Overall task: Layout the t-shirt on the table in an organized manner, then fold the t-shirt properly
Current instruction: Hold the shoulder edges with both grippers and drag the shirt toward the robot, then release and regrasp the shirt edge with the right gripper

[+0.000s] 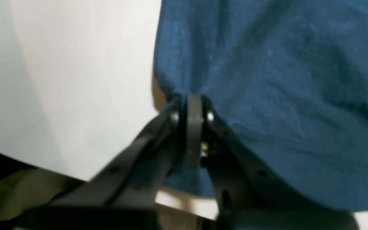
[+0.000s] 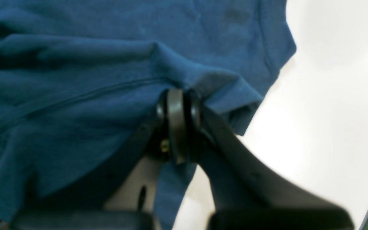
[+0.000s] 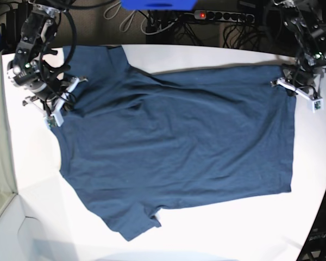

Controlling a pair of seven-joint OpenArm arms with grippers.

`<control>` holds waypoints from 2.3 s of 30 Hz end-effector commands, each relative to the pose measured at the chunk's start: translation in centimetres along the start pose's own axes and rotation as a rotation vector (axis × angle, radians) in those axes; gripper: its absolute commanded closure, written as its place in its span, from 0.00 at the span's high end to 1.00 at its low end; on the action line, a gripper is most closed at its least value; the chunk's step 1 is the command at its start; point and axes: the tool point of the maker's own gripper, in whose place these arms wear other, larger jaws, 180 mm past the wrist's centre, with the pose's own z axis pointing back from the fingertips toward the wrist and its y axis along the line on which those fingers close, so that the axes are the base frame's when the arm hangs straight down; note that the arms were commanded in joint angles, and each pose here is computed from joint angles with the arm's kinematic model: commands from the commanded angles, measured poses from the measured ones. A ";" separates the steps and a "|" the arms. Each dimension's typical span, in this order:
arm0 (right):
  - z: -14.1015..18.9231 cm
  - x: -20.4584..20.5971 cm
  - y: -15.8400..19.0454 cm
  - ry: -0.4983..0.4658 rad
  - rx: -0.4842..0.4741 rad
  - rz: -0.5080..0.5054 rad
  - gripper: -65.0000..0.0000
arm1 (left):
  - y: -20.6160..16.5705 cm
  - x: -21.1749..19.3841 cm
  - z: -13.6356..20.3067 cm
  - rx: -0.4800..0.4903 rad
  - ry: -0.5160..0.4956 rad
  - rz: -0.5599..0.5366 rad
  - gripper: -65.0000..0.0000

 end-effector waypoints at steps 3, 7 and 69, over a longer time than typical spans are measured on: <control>0.4 1.2 -0.4 -0.046 -0.009 0.004 0.00 | 0.3 0.7 0.2 0.005 -0.024 -0.005 0.05; 0.4 1.3 -0.4 -0.047 -0.009 0.005 0.00 | 0.4 0.2 -0.1 0.005 -0.010 0.003 0.16; 0.1 -2.4 -1.7 0.055 -0.020 -0.029 0.32 | 0.9 3.8 5.5 0.076 -0.195 0.025 0.00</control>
